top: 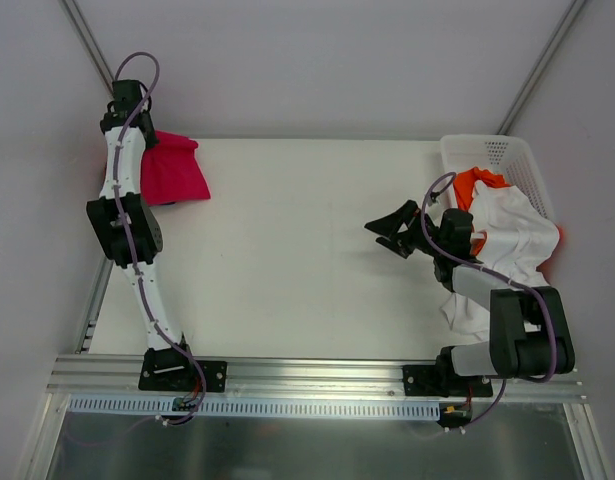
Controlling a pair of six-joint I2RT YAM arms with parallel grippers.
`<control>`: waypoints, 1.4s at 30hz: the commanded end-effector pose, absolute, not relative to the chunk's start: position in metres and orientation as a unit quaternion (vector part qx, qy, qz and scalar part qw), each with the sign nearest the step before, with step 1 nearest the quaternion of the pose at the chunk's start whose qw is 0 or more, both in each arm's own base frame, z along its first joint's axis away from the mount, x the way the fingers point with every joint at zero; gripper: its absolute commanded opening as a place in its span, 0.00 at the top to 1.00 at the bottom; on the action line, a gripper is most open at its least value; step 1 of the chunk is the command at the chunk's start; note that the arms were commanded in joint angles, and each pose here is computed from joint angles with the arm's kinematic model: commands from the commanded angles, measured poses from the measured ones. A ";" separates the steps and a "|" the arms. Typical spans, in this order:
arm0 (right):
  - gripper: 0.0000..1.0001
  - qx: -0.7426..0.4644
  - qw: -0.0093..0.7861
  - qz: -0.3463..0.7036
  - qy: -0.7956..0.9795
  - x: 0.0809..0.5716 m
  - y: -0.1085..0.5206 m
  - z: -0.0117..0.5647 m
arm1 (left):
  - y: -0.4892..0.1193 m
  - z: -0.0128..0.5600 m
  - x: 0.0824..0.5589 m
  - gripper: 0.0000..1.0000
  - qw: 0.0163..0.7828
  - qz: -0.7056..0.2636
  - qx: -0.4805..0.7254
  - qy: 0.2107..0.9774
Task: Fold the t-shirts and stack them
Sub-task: Neatly place the folded tshirt to the corner
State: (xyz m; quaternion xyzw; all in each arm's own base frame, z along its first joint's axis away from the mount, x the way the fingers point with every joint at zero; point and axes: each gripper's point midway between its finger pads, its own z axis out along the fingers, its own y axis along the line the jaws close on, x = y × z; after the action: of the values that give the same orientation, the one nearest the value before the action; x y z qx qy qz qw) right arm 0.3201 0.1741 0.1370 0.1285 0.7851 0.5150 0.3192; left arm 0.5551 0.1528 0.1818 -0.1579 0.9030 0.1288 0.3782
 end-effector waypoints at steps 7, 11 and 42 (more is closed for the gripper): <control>0.00 0.110 0.332 0.530 0.773 0.324 0.176 0.144 | 0.211 0.257 0.534 1.00 0.443 0.160 -0.236 0.850; 0.01 0.110 0.330 0.530 0.774 0.324 0.177 0.143 | 0.229 0.247 0.528 1.00 0.428 0.186 -0.262 0.845; 0.01 0.106 0.306 0.529 0.784 0.330 0.185 0.121 | 0.206 0.232 0.561 0.01 0.443 0.149 -0.308 0.829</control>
State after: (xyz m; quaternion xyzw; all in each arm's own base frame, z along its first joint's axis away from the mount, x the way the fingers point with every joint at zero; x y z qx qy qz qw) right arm 0.3229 0.1788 0.1063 0.1371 0.7973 0.5142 0.2847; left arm 0.5468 0.2410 0.1355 -0.3313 0.8616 0.1532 0.3527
